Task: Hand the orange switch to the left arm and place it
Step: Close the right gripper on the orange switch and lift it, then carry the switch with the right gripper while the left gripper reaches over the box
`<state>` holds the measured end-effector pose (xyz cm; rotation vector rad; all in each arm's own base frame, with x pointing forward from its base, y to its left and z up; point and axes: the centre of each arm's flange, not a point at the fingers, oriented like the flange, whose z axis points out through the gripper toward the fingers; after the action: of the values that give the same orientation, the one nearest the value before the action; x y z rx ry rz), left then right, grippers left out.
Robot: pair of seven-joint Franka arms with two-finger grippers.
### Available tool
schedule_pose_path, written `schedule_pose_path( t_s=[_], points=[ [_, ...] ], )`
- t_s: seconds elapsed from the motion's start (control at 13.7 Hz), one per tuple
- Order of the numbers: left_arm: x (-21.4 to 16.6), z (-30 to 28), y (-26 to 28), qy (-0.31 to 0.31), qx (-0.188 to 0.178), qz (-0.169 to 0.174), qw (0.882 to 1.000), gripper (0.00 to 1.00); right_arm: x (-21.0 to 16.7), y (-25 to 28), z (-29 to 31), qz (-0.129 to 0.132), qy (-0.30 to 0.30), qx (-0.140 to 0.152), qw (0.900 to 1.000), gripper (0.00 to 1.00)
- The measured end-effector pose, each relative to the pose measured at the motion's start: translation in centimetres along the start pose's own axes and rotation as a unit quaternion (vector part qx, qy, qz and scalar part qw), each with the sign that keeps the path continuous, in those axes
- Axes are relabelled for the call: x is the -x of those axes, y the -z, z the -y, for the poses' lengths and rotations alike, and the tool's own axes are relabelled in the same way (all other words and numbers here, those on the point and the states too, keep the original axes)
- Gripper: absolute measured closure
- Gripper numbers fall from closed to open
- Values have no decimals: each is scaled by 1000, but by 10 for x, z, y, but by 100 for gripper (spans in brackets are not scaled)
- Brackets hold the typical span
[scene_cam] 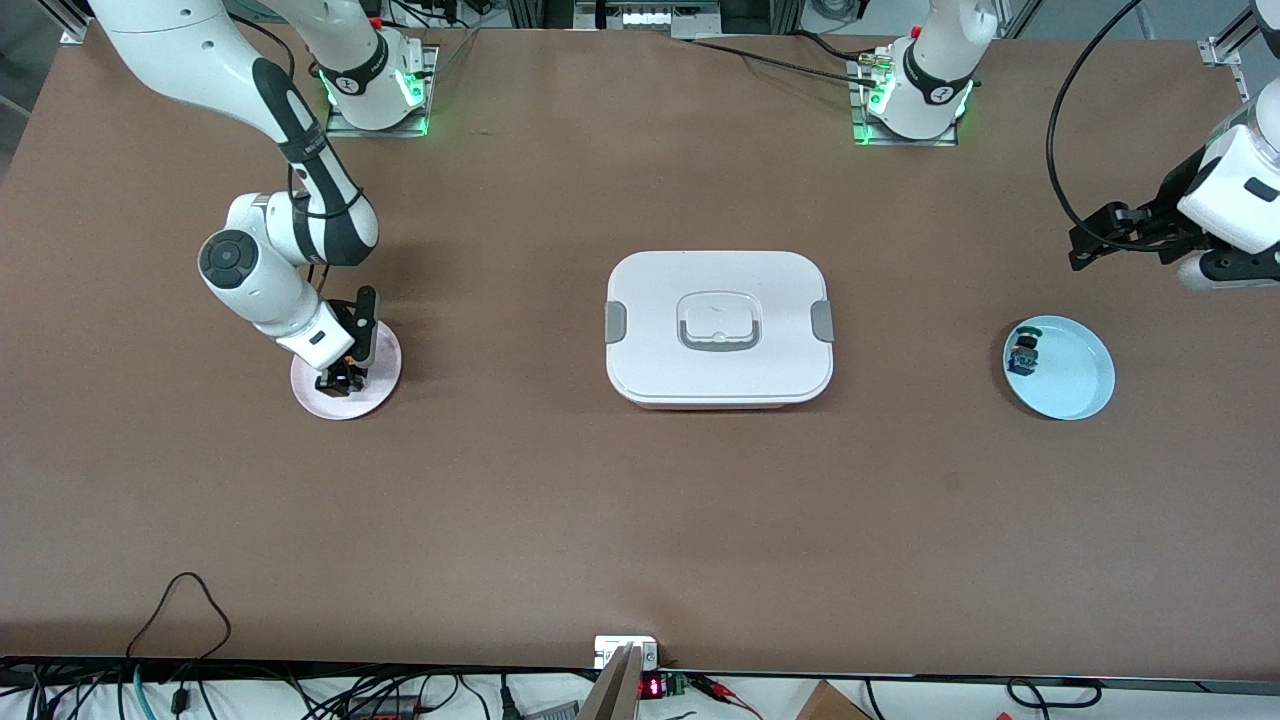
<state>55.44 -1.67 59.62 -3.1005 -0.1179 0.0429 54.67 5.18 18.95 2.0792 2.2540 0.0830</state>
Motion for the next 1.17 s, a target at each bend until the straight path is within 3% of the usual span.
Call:
schedule_pose_path(
  t_s=[0.29,0.51,1.17],
  points=[
    [0,0,0,0,0,0,1000,0,0,9,-3,-1,0,3,1000,28],
    [0,0,0,0,0,0,1000,0,-1,43,-12,-5,0,-12,1000,28],
    [0,0,0,0,0,0,1000,0,10,265,-54,-22,-3,-118,993,28]
  ],
)
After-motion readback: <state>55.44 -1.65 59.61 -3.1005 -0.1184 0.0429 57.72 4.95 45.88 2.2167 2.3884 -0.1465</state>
